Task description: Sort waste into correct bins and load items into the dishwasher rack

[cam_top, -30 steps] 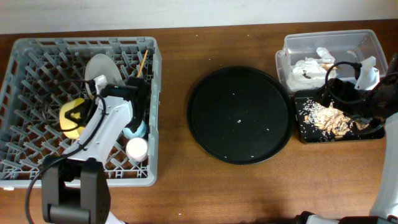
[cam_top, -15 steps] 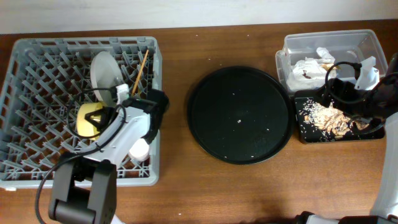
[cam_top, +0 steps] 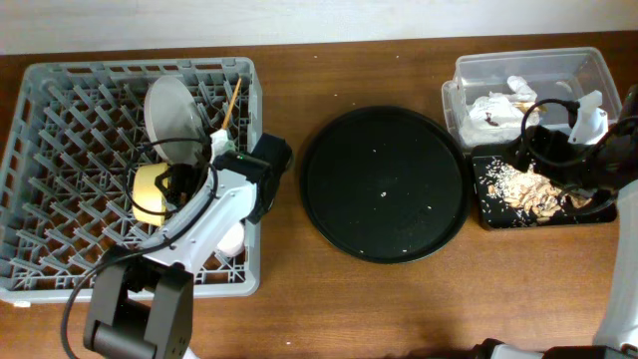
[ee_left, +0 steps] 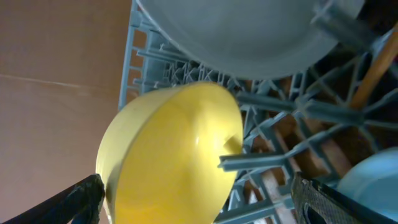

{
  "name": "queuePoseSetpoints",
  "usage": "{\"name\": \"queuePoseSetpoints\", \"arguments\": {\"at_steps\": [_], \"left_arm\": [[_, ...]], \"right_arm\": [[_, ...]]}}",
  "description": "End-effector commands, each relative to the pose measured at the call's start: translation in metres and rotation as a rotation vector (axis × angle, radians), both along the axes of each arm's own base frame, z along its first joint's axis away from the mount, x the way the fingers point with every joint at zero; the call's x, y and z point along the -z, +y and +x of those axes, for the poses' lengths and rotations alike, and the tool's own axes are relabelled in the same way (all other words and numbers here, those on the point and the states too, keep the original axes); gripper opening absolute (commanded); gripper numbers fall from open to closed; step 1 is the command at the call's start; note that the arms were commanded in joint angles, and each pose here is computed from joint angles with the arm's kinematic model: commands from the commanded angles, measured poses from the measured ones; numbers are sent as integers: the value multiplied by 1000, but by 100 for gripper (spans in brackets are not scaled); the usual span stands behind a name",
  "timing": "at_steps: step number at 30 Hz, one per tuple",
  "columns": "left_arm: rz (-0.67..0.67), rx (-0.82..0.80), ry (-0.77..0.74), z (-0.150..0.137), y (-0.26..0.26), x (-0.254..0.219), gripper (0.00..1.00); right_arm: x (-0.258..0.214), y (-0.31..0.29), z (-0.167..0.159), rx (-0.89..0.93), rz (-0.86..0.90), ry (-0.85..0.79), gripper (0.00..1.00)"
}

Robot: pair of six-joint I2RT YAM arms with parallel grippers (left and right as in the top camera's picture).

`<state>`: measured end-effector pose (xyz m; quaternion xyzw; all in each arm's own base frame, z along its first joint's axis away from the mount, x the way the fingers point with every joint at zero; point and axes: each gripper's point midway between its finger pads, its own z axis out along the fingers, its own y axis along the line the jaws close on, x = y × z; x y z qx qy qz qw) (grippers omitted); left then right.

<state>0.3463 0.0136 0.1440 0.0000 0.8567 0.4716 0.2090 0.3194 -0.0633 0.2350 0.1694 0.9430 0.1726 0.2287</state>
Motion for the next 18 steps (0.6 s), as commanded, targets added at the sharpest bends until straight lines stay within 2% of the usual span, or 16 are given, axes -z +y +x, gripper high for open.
{"name": "queuePoseSetpoints", "arguments": {"at_steps": [1,5,7,8,11,13,16,18], "left_arm": [[-52,10,-78,17,-11,-23,97],[-122,20,-198,36,-20,-65,99],[-198,32,-225,39,-28,-74,99],[-281,58,-256,42,-37,-90,99],[-633,306,-271,49,-107,-141,99],[-800,437,-318,46,-149,-177,99],[-900,533,-284,38,-184,-180,99],[-900,538,-271,38,-188,-176,99]], "right_arm": [[0,-2,1,-1,-6,2,91],[0,-2,1,-1,-6,2,91],[-3,0,2,-8,4,-11,91],[-11,3,3,-34,1,-40,91],[-54,7,0,-107,-86,-176,91],[-89,11,-12,-164,-177,-268,91],[-114,9,-30,-143,-276,-333,92],[-128,11,-41,-140,-322,-380,93]]}}
